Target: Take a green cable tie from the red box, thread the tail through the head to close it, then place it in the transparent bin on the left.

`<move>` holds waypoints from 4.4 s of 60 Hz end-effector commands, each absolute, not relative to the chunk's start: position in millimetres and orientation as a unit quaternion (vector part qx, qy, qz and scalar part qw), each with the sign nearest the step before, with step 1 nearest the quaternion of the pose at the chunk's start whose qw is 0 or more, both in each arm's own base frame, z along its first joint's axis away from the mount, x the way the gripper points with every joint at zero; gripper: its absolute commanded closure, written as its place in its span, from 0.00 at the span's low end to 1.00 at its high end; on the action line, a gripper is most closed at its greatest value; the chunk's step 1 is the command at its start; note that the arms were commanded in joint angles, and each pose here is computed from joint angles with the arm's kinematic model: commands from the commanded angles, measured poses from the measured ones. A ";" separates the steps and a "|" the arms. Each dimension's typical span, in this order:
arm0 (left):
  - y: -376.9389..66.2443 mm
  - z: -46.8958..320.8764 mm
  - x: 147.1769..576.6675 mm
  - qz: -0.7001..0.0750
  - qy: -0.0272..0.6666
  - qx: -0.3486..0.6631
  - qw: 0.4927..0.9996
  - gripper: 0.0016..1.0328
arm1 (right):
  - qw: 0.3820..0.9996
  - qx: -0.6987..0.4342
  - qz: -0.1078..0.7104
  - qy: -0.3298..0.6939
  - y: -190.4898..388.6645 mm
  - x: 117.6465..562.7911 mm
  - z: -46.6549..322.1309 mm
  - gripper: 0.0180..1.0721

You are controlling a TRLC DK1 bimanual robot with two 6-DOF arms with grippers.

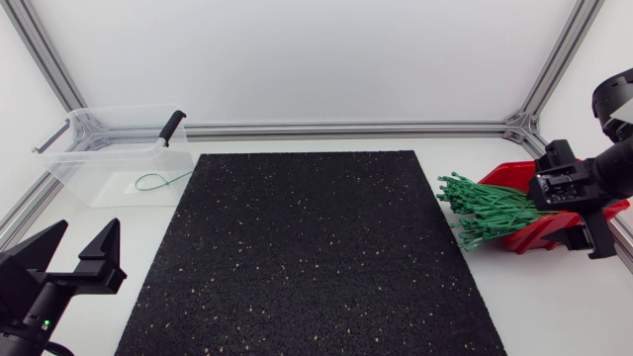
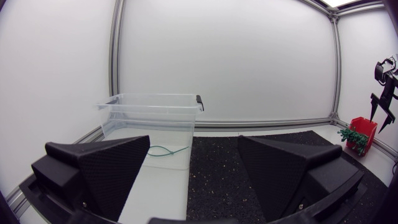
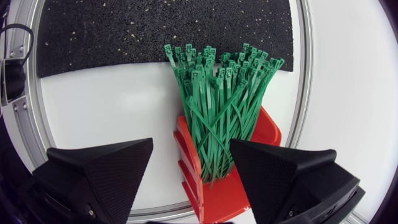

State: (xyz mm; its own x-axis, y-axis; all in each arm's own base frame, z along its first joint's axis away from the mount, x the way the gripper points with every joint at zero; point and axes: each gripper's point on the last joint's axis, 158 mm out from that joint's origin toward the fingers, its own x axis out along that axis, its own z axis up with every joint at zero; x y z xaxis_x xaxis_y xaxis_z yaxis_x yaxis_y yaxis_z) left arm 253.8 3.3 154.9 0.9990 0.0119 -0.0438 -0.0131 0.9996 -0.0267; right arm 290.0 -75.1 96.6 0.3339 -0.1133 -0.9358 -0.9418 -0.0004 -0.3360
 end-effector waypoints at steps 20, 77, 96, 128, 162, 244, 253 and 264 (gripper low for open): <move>4.4 131.3 254.3 0.009 0.050 -0.018 0.999 0.05 | 0.553 -0.620 0.377 0.408 -63.2 293.1 75.5 0.33; 4.4 131.3 254.3 0.009 0.050 -0.018 0.999 0.05 | 0.564 -0.638 0.354 0.386 -63.2 307.2 52.2 0.55; 3.6 131.3 254.3 0.008 0.050 -0.018 0.999 0.05 | 0.564 -0.637 0.355 0.387 -63.9 308.0 42.2 0.63; 4.7 131.3 254.3 0.010 0.050 -0.018 0.999 0.05 | 0.569 -0.647 0.335 0.382 -72.4 315.7 45.5 0.77; 4.7 130.9 254.2 0.010 0.051 -0.018 0.999 0.05 | 0.566 -0.633 0.346 0.399 -72.6 308.8 42.3 0.94; 2.0 130.9 254.3 0.005 0.051 -0.018 0.999 0.05 | 0.823 -0.436 0.308 0.194 8.9 337.4 299.1 0.94; 2.0 130.9 254.3 0.005 0.051 -0.018 0.999 0.05 | 0.825 -0.409 0.350 0.172 52.0 311.4 321.1 0.94; 1.2 130.9 254.3 0.003 0.051 -0.018 0.999 0.05 | 0.830 -0.361 0.396 0.156 100.7 283.3 340.7 0.94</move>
State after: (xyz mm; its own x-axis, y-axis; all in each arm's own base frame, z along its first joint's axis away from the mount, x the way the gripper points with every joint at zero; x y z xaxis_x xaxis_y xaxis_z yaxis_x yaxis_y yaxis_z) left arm 253.8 3.3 154.9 0.9990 0.0119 -0.0438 -0.0131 0.9996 -0.0267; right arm 295.9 83.3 327.2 0.6548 0.5026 -0.5644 -0.7549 0.3994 -0.5202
